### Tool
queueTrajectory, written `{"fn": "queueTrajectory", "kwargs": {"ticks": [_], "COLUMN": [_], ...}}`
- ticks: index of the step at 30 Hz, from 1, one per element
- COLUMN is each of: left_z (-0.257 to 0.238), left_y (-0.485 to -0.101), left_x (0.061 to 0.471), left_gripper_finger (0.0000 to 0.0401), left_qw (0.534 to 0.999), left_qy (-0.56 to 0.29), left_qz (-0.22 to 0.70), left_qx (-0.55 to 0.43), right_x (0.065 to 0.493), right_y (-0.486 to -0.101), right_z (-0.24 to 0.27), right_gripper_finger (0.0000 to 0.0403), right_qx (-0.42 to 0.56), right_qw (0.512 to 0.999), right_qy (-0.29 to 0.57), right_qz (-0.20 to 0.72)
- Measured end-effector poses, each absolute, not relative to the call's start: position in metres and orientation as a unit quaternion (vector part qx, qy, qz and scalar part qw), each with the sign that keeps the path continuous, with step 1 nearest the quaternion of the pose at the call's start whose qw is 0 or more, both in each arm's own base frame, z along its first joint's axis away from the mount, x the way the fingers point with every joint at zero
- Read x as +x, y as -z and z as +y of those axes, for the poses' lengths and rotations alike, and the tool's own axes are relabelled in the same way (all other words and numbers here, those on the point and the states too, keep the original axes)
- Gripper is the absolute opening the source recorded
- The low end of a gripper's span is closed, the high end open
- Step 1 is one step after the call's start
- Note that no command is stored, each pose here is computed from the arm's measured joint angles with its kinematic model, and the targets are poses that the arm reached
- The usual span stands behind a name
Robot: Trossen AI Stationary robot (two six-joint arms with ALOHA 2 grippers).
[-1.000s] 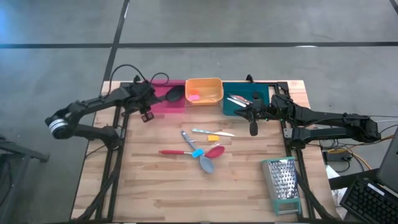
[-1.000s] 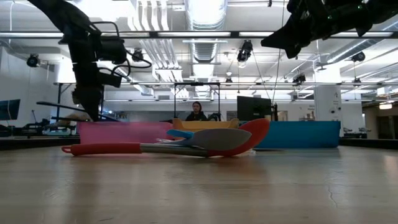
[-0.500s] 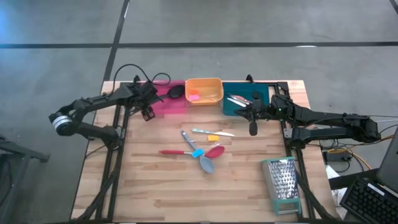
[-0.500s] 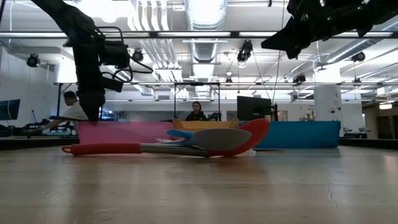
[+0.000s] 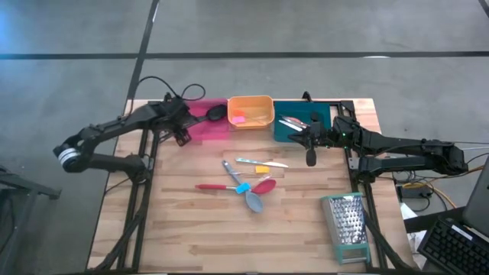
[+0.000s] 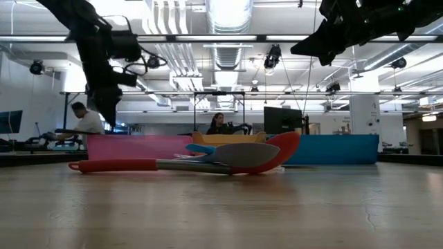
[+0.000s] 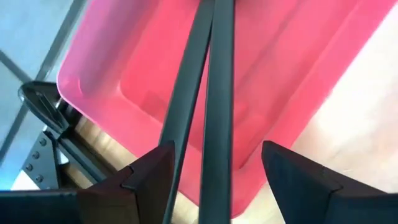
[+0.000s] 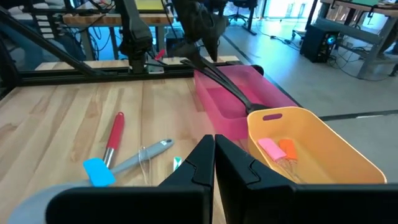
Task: Pick & Place Kitchen Items
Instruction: Put the blue spatula into the yellow bin
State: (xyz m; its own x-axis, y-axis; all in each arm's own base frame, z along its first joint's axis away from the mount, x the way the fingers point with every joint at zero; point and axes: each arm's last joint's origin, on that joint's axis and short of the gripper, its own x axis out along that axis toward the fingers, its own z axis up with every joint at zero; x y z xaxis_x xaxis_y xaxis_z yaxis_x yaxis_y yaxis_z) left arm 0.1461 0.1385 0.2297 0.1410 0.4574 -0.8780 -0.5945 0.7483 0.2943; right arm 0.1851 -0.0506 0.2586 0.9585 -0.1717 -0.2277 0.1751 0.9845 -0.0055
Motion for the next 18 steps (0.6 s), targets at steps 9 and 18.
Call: {"fn": "queueTrajectory", "kwargs": {"ticks": [9,18], "left_z": [0.119,0.087], "left_y": [-0.265,-0.285], "left_x": [0.137,0.151], "left_gripper_finger": [0.0245,0.0245], "left_qw": [0.837,0.939], "left_qy": [-0.313,-0.132], "left_qz": [0.433,0.271], "left_qx": [-0.118,-0.164], "right_x": [0.185,0.185], "right_y": [-0.259,-0.259], "right_z": [-0.051,-0.05], "right_gripper_finger": [0.0008,0.0008], "right_qx": [0.008,0.009], "right_qw": [0.99,0.99], "right_qy": [0.088,0.087], "right_qz": [0.114,0.114]}}
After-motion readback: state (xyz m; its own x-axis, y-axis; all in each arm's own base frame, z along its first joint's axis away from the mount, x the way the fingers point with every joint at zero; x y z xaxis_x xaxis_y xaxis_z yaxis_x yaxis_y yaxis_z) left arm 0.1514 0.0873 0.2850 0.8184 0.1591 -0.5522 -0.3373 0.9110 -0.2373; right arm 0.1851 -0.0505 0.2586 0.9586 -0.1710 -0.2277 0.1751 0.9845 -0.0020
